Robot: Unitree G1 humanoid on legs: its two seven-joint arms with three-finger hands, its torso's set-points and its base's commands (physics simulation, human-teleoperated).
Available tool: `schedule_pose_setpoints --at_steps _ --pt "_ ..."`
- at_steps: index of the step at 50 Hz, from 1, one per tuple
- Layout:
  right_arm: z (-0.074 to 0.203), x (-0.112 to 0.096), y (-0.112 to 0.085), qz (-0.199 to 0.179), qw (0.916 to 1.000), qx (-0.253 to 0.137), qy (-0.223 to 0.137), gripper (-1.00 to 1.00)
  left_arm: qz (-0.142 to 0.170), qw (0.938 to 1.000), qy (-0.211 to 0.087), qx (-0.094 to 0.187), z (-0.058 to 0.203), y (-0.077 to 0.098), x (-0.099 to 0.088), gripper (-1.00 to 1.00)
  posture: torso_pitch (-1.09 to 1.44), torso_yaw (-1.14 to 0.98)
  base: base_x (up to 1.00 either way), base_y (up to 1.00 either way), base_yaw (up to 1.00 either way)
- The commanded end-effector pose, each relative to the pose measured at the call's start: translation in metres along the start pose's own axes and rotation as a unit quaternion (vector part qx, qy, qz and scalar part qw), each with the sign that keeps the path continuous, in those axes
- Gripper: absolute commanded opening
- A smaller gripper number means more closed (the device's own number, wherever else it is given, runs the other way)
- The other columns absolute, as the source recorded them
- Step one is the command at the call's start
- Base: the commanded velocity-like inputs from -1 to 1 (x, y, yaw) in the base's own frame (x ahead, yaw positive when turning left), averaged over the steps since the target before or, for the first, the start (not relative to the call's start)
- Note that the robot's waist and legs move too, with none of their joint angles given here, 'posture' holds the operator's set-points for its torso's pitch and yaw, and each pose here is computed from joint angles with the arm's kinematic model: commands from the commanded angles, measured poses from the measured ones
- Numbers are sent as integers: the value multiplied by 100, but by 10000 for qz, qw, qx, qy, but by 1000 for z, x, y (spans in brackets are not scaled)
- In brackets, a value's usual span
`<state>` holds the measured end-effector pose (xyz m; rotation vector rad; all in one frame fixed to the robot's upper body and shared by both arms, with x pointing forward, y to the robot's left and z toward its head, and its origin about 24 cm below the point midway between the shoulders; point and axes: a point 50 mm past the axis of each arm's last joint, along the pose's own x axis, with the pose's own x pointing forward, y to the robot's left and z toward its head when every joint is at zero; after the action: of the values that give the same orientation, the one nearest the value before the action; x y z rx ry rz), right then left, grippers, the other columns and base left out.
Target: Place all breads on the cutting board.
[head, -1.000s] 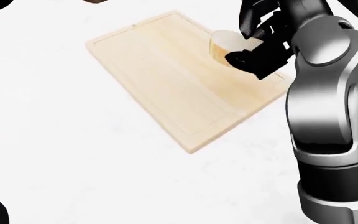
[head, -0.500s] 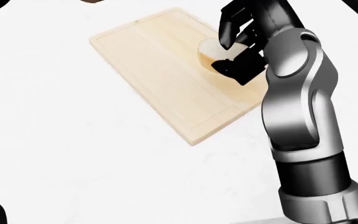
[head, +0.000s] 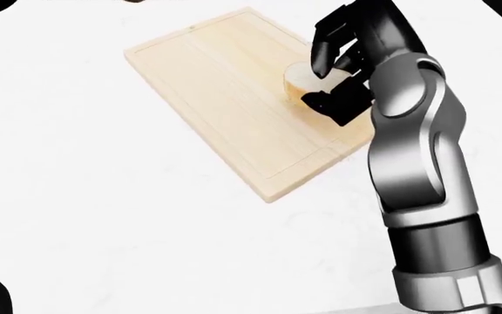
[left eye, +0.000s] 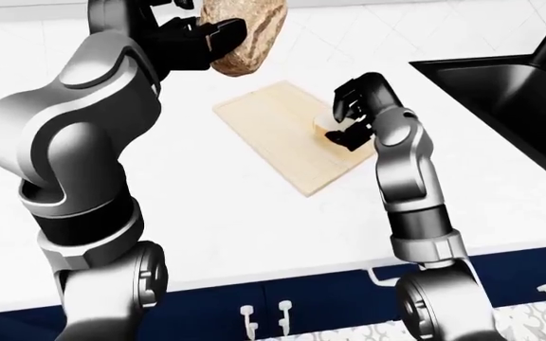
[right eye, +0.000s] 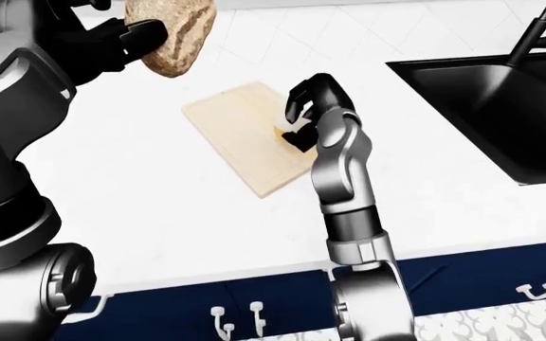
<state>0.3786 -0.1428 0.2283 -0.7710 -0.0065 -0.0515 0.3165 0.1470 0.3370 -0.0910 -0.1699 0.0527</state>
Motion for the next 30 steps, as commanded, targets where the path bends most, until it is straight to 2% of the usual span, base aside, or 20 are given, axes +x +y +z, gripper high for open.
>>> schedule_pose_setpoints --at_steps 1,4,6,7,8,10,19,27,30 --pt "19 -2 -14 -307 9987 -19 -398 -92 -24 9990 -424 -103 17 0 -5 -100 0 0 0 0 0" --pt "17 -2 -13 -305 9988 -11 -371 -23 -17 9991 -423 -102 17 1 -5 -100 0 0 0 0 0" --pt "17 -2 -13 -302 9989 -10 -366 -18 -21 9990 -425 -104 18 0 -5 -100 0 0 0 0 0" --pt "17 -2 -12 -294 9989 -11 -361 2 -27 9990 -425 -108 17 0 -5 -100 0 0 0 0 0" --pt "17 -2 -13 -308 9989 -12 -359 43 -27 9990 -424 -112 18 0 -5 -100 0 0 0 0 0" --pt "17 -2 -14 -313 9989 -7 -350 100 -39 9990 -420 -111 18 -1 -6 -100 0 0 0 0 0" --pt "18 -3 -17 -342 9988 35 -363 100 -66 9991 -413 -88 17 -3 -5 -100 0 0 0 0 0" --pt "46 -12 -42 -505 9966 137 -630 100 -158 9997 -196 44 0 -7 6 -100 0 0 0 0 0" --pt "55 -13 -51 -563 9958 152 -704 100 -184 9996 -116 190 -9 -10 13 -100 0 0 0 0 0"
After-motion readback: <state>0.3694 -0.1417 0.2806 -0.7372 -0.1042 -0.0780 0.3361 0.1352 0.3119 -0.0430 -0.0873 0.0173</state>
